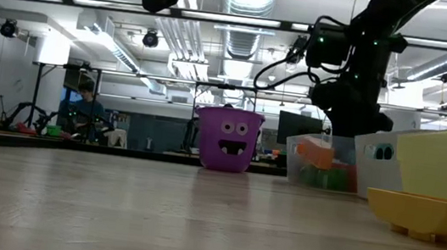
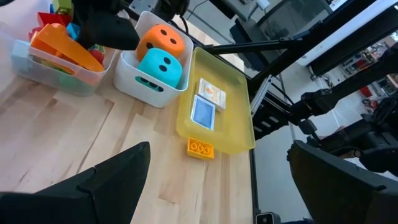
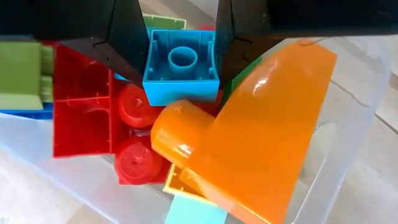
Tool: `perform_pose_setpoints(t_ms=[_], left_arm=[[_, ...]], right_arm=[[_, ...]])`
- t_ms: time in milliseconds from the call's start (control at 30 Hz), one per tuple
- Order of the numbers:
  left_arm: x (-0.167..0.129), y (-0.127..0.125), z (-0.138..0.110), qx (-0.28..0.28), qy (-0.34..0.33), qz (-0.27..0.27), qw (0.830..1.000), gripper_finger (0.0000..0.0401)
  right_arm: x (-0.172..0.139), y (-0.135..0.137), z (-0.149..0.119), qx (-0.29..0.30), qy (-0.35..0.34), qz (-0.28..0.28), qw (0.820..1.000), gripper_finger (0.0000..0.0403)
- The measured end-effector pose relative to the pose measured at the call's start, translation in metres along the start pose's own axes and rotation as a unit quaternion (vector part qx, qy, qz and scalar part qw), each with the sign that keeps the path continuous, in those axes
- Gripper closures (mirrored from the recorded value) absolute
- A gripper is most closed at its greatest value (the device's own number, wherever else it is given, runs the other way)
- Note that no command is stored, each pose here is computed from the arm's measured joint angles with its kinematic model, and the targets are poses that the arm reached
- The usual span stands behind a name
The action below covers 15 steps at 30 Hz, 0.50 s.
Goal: Pick & Place Toys
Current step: Put the blue game piece into the transparent bin
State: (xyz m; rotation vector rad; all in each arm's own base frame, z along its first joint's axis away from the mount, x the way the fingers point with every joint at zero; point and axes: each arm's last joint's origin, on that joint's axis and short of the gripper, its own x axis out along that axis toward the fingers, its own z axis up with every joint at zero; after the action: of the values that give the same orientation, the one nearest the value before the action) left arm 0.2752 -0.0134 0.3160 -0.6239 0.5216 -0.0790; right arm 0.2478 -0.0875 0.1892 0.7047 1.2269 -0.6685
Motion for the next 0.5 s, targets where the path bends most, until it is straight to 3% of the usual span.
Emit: perform_pose_setpoints(t_ms=[500], left_arm=[[0.0000, 0.0015, -0.0026, 0.008, 0.013, 0.008, 1.000, 0.0030]], right_arm=[[0.0095, -0.0004, -0.0009, -0.017, 0.008, -0.003, 1.000, 0.0275]])
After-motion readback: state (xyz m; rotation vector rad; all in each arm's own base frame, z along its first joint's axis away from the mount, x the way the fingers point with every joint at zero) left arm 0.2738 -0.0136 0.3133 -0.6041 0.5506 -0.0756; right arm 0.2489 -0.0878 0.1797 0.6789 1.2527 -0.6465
